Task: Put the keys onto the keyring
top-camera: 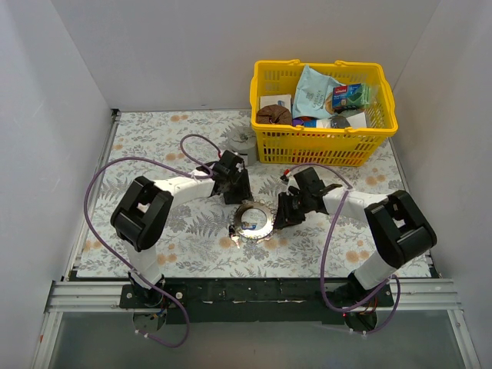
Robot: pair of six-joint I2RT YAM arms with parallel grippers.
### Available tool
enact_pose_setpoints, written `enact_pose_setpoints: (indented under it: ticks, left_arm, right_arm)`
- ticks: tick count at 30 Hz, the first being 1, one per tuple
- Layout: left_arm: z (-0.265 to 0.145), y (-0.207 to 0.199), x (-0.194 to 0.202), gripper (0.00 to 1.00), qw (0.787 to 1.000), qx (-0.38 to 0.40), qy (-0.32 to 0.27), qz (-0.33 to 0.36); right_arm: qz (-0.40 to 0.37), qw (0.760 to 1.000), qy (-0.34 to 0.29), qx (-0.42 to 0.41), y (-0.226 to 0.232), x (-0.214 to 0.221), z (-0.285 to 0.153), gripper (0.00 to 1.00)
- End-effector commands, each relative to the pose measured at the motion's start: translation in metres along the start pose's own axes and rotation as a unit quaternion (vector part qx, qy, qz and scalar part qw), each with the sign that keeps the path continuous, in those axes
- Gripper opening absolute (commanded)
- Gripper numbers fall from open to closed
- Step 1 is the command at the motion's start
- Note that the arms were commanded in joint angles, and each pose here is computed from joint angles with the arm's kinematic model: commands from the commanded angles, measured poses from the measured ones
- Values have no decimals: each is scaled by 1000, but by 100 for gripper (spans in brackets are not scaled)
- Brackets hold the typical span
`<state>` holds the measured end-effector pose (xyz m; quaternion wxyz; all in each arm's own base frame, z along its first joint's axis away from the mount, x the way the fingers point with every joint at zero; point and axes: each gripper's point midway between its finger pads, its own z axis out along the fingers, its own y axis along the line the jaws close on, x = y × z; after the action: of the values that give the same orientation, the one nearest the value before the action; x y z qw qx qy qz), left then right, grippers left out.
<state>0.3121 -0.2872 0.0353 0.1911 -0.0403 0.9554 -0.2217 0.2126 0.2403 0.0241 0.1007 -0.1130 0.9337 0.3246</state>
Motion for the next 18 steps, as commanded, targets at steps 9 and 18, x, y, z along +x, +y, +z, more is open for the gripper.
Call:
enact_pose_setpoints:
  ticks: [9,18]
  left_arm:
    - [-12,-24,-32,45,998,22,-38,37]
    - [-48,-25,-60,52,992,8,-114,62]
  right_arm:
    - [-23,999,22,-30,16,31,-2,33]
    - [-62,997,-35,24,12,9,-28,59]
